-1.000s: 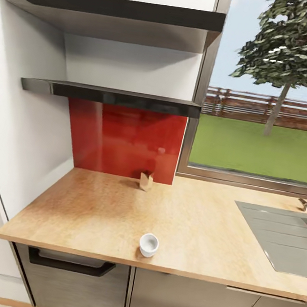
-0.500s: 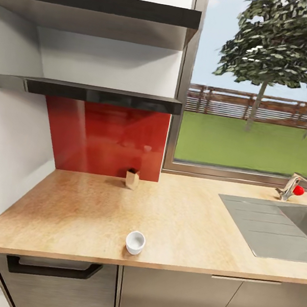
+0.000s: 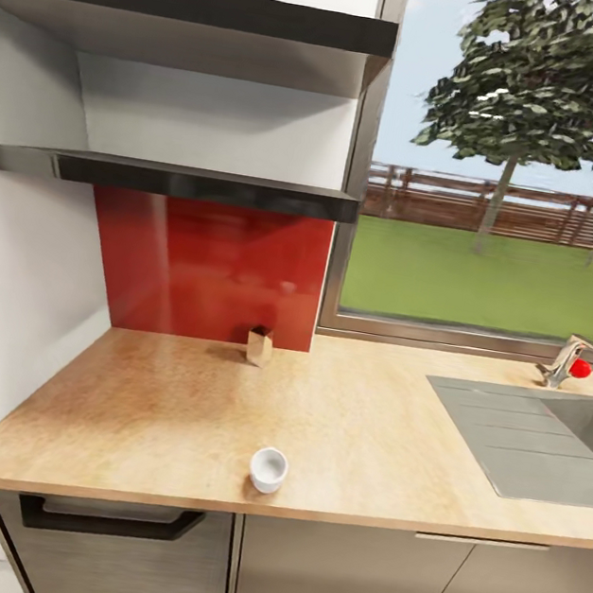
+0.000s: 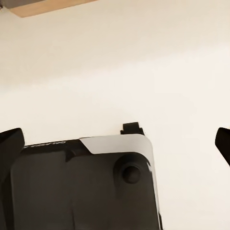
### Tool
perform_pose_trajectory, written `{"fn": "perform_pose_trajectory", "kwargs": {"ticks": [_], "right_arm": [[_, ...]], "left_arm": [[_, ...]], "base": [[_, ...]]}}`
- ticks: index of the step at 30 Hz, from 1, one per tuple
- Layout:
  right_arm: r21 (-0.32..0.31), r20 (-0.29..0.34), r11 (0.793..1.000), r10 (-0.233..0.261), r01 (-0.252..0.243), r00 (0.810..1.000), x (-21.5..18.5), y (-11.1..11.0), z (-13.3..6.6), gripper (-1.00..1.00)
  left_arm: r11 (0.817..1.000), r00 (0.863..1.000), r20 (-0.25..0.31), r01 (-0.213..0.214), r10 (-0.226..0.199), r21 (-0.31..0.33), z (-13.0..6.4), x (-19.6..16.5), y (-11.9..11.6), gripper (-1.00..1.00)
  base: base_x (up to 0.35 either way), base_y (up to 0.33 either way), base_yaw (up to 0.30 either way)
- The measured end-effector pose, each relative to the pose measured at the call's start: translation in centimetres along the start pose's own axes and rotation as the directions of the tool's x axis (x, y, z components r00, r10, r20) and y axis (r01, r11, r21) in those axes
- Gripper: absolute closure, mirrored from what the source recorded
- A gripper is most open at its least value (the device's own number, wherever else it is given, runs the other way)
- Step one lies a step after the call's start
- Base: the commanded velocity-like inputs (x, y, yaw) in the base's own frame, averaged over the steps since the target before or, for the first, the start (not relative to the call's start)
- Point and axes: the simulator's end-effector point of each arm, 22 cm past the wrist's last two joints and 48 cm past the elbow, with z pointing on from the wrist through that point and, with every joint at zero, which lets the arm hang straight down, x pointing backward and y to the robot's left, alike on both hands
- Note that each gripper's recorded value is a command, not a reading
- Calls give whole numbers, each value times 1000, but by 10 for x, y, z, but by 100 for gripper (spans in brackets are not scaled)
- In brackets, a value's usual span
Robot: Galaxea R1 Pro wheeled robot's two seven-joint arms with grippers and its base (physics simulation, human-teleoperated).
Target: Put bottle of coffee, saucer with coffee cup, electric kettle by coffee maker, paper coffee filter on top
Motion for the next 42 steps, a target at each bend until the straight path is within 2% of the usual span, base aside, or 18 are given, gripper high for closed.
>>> {"fn": "perform_pose_trajectory", "kwargs": {"ticks": [5,13,24,27,29,31,33,34,38,39,41,42], "right_arm": [[1,-1,1000,-3,3,1000,0,-1,0,-100],[0,1,1000,-4,4,1000,0,-1,0,-100],[-11,13,1000,-4,4,1000,-5,4,0,-100],[-28,49,1000,-2,4,999,-18,13,-1,-100],[-52,115,999,2,4,993,-42,23,-3,-100],[-71,182,997,9,4,983,-64,31,-7,-100],[-94,279,996,21,5,960,-93,42,-14,-100],[-100,303,995,25,6,953,-100,45,-16,-100],[-161,482,987,61,19,874,-160,73,-42,-100],[-169,501,985,68,21,863,-167,76,-46,-100],[-206,562,978,90,33,822,-193,93,-62,-100],[-216,576,976,97,36,812,-200,97,-66,-100]], "left_arm": [[1000,1000,-4,12,-12,-4,0,1,1,-100],[997,997,-18,74,-75,-23,0,4,6,-100],[996,997,-13,79,-79,-35,1,1,8,-100],[996,997,-7,82,-82,-37,1,-1,9,-100],[996,996,-5,84,-84,-37,1,-2,9,-100],[996,996,-4,85,-85,-36,1,-2,8,-100],[996,996,-4,86,-86,-38,1,-2,9,-100],[996,996,-4,86,-86,-38,1,-2,9,-100],[995,996,-7,88,-88,-38,1,-1,10,-100],[995,996,-8,88,-88,-37,1,-1,10,-100],[996,996,-12,87,-87,-34,1,1,9,-100],[996,996,-13,86,-86,-33,1,1,9,-100]], "base": [[-37,283,-10],[-90,297,-173],[-197,241,-22],[-68,63,-1],[-24,22,0],[-12,11,0],[-5,5,0],[-3,3,0],[-1,1,0],[0,0,0],[0,0,0],[0,0,0]]}}
